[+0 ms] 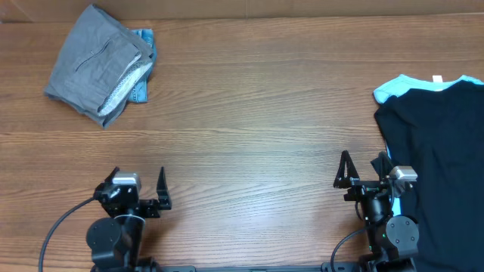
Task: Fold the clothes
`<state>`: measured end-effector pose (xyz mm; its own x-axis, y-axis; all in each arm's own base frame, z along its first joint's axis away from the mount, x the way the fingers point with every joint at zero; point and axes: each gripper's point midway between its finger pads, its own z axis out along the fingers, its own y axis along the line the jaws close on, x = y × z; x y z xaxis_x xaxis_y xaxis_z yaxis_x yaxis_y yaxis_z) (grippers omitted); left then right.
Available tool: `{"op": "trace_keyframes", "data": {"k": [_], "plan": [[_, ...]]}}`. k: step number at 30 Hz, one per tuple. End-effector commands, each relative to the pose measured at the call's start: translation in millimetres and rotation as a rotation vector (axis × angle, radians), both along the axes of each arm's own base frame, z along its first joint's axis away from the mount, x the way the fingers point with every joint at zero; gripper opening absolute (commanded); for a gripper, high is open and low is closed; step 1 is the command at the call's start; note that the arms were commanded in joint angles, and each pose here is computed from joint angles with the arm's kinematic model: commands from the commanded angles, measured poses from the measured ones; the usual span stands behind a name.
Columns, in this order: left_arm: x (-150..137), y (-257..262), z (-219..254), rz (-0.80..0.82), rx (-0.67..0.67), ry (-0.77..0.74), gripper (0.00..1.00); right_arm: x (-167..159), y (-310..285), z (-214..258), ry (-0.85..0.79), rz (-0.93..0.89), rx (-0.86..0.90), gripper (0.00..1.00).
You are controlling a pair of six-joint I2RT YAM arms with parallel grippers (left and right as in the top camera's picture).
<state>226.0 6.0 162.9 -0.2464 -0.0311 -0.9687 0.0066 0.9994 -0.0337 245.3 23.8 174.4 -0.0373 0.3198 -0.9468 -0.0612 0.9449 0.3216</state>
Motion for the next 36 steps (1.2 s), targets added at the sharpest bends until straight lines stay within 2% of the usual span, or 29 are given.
{"op": "trace_keyframes", "data": {"k": [1, 36], "plan": [[3.9, -1.4, -12.8, -0.012, 0.023, -0.02, 1.0, 0.0, -0.5, -1.1, -0.007, -0.002, 0.005, 1.0], [7.6, -1.8, -19.8, -0.016, 0.022, -0.028, 1.0, 0.0, -0.5, -1.0, -0.007, -0.002, 0.005, 1.0]]}}
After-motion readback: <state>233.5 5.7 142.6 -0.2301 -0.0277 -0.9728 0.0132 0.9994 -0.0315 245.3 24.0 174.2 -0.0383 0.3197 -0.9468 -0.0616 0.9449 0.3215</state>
